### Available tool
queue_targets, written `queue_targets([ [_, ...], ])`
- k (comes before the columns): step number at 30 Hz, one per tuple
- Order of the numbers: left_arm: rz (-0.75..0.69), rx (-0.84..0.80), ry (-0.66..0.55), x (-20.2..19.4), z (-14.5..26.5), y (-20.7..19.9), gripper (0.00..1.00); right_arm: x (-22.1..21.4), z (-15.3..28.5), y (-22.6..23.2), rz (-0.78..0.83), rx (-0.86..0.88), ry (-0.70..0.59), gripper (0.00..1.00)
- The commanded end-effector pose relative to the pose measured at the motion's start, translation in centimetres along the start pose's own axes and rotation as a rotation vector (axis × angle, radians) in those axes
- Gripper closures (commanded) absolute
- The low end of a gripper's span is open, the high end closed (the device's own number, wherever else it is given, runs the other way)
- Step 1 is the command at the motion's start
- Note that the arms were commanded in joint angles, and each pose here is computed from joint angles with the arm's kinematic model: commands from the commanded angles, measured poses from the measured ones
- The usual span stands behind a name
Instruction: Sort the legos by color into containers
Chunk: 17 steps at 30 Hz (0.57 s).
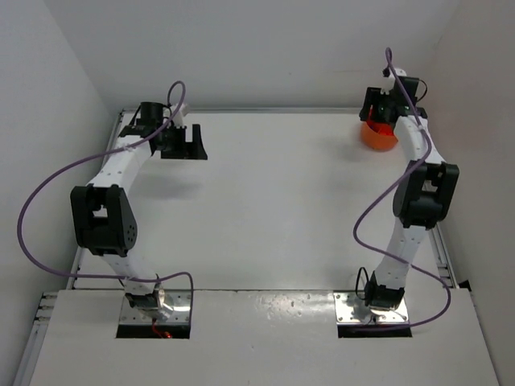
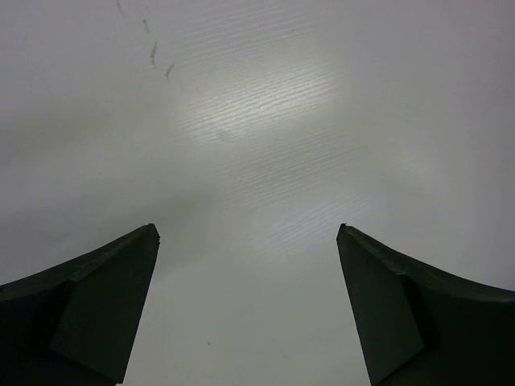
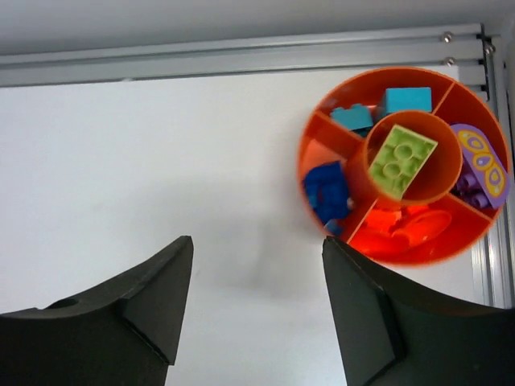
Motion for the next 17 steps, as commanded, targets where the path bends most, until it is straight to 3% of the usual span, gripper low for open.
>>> queue_targets([
  [1,-0.040,-0.009,-0.081,1.8,2.6,0.2,0.01,6.4,9.4,6.0,0.095,0.222,-0.238,0.34],
  [5,-0.031,0.005,-0.075,1.1,2.5,1.1,0.01,1.9,14.7,7.6,0.232,0.329,-0.201,0.27],
  [9,-0.013,0.024,-0.066,0.1,2.7,2.2,0.01,-3.7,17.7,5.1,0.234,0.228,-0.123,0.25],
  [10,-0.022,0.024,-0.074,-0.1,2.7,2.5,0.01,-6.6,17.7,4.1,0.220,0.201,-0.053,0.24],
  [17,-0.038,0.046,-0.127,0.0,2.9,2.5,0.01,-10.2,20.1,1.4,0.203,0.110,-0.028,0.22],
])
Point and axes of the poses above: each gripper's point midway between its finger pads, its own z axis back along the fingers, its own y axis along the line the jaws close on, x = y × z, the point moved 4 cm from there along z, back along the fingers, and after that the axes turned 14 degrees about -z, right-handed, at the moved point
